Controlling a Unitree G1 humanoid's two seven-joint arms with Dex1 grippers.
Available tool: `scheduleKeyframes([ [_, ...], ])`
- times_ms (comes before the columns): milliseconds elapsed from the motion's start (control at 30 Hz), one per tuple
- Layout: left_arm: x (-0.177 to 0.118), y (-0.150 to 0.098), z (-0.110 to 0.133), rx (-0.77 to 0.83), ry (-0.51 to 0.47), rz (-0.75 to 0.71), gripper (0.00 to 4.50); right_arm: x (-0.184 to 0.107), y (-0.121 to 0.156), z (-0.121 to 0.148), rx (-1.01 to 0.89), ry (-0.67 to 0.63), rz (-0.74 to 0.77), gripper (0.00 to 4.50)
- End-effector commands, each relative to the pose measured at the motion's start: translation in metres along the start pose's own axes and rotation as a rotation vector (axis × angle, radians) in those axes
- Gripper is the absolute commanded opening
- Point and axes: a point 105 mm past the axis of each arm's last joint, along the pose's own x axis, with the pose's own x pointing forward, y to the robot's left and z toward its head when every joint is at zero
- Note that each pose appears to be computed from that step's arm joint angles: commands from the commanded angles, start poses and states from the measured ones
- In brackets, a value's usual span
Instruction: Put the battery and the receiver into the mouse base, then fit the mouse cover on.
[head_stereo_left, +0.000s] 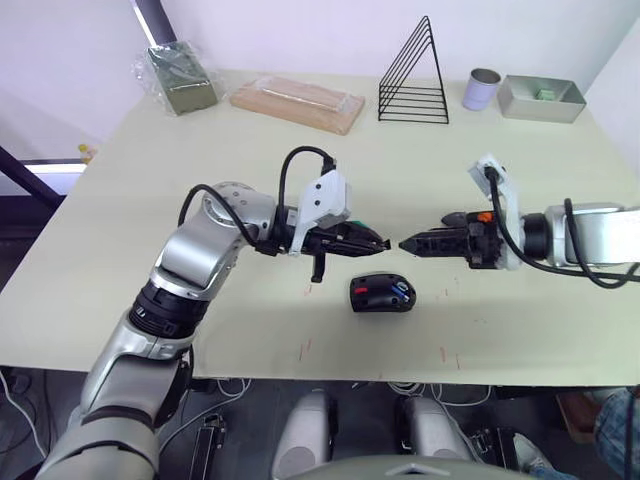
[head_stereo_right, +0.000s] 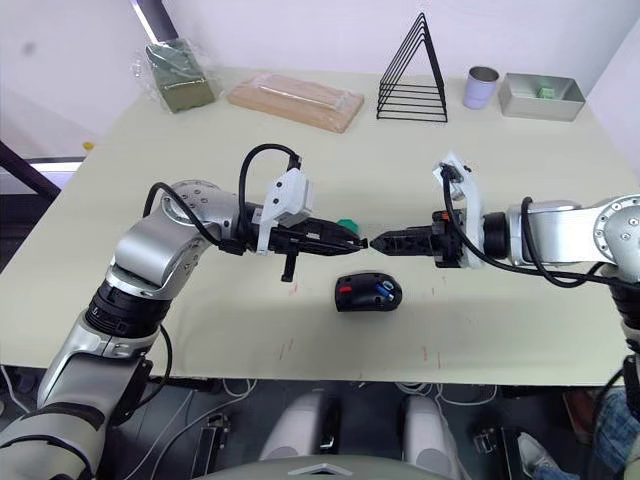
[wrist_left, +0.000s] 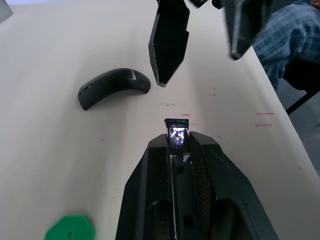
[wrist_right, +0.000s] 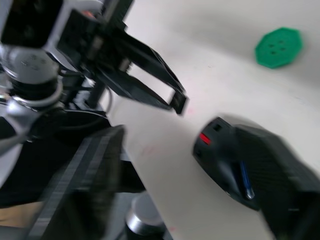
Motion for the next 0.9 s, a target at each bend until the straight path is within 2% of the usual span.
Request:
scheduleKeyframes([
  [33,-0.0003,-0.0010,0.0087,0.079,-0.003,-0.018,0.07,-0.0007,0.0042,0.0088,0.013,-0.020,0.032,2.36],
  [433,0.0041,-0.0012,0.0110,0.115,-0.009,-0.029,0.07,0.0068,0.0006,0.0086,0.043,-0.016,0.027,2.36],
  [467,0.0043,-0.0012,0.0112,0.115,-0.009,-0.030,0.07,0.0070,0.0012,0.0086,0.042,-0.015,0.031,1.83],
  [500,0.0044,-0.0013,0.0114,0.116,-0.011,-0.031,0.07,0.0073,0.0016,0.0086,0.040,-0.014,0.031,1.51],
  [733,0.0049,0.0001,0.0115,0.118,-0.010,-0.026,0.07,0.0063,0.0000,0.0073,0.045,-0.013,0.024,1.51],
  [833,0.0050,0.0002,0.0115,0.118,-0.010,-0.025,0.07,0.0061,0.0000,0.0066,0.045,-0.012,0.026,0.74],
  [900,0.0049,0.0001,0.0114,0.119,-0.010,-0.023,0.07,0.0063,0.0000,0.0057,0.046,-0.011,0.028,0.74],
])
